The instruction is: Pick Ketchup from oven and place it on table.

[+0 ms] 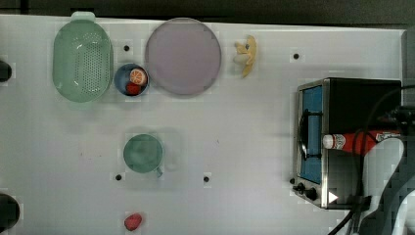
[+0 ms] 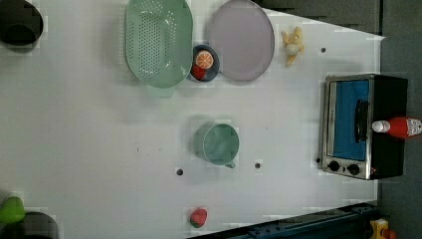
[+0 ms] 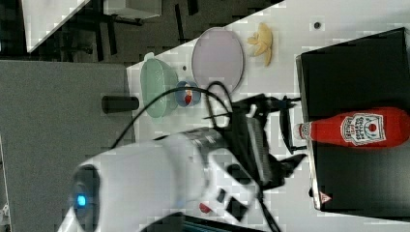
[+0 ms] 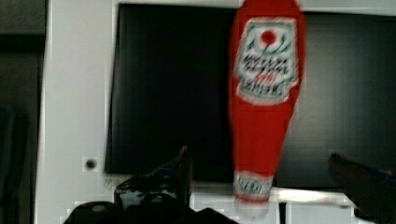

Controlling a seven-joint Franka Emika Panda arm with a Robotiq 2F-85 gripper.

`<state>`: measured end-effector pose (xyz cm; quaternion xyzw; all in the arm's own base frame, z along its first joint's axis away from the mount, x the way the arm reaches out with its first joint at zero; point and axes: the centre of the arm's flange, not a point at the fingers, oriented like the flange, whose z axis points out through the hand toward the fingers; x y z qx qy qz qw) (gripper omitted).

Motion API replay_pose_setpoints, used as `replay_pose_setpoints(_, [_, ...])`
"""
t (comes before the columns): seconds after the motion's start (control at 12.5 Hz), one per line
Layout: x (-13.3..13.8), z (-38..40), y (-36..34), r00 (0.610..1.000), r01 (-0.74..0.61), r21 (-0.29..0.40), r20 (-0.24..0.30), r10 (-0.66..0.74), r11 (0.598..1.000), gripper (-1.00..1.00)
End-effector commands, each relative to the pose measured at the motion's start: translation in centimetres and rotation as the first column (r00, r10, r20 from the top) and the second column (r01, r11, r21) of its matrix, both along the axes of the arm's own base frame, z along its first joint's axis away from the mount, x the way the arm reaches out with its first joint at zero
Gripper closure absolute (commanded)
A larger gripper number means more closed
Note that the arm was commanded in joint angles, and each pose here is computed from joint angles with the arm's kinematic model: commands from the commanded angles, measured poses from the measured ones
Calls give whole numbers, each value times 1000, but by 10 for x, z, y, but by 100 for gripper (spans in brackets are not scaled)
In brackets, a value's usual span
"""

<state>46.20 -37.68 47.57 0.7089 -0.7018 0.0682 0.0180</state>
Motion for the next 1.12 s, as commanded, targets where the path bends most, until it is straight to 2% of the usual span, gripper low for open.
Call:
replay_pose_setpoints(0.08, [12, -51, -10, 997, -3, -7, -82, 3, 1000, -100])
replay_pose_setpoints(0.4, [18, -76, -28, 999, 35, -51, -35, -36, 998, -100])
replay_pose_setpoints(0.8, [17, -109, -32, 996, 76, -15, -55, -77, 997, -100])
replay_pose_setpoints(0.88, [18, -108, -32, 996, 75, -15, -54, -76, 997, -95])
replay_pose_setpoints(1.12, [17, -104, -35, 996, 79, -18, -48, -79, 997, -20])
